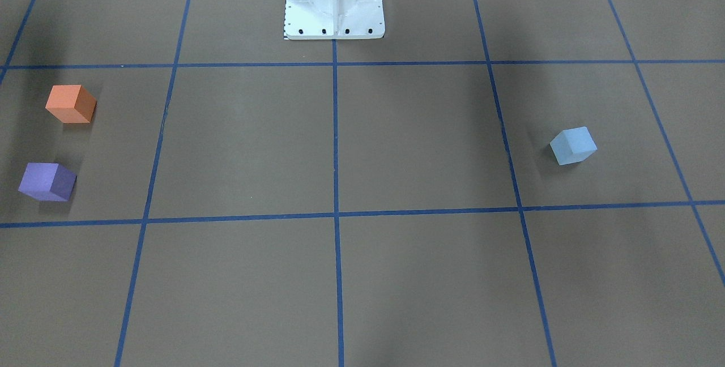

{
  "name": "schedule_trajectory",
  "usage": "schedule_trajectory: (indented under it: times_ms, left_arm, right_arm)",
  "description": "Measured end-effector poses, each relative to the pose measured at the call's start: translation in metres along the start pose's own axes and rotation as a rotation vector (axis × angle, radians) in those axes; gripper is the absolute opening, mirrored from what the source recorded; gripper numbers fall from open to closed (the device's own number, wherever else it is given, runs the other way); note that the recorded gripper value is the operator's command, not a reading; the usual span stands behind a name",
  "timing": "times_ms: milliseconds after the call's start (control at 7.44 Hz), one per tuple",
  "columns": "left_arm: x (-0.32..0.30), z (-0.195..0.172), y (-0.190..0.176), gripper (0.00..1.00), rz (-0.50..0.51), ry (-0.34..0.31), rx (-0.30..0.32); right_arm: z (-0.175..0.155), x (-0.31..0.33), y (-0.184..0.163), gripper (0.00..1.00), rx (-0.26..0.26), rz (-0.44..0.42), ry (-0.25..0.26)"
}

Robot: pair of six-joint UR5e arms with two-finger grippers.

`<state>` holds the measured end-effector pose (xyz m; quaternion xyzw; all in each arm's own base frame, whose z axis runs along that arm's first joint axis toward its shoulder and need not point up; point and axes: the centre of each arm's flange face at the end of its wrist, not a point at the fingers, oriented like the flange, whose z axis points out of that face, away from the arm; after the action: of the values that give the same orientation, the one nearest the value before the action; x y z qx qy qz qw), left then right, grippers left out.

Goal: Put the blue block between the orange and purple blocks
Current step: 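Reach the left gripper down toward the light blue cube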

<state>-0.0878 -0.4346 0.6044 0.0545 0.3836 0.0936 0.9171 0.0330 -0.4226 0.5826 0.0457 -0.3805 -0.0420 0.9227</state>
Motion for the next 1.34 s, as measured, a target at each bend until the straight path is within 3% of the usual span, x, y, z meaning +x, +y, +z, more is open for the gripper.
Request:
schedule_trajectory:
  times_ms: [538,807,1076,1345]
  left_arm:
    - [0.013,-0.014,-0.010,1.00,0.035,-0.013,0.030]
    - [0.042,-0.021,-0.047,1.00,0.095,-0.013,0.051]
    - [0.076,-0.009,-0.073,1.00,-0.038,0.004,0.057]
    - [0.120,0.022,-0.088,1.00,-0.084,0.028,0.063]
  right_arm:
    - [0.000,0.000,0.000,1.00,0.001,0.001,0.000]
    - [0.000,-0.001,0.000,1.00,0.001,0.000,-0.001]
    - [0.000,-0.001,0.000,1.00,0.001,0.000,-0.002]
    - [0.000,-0.001,0.000,1.00,0.001,0.000,-0.002]
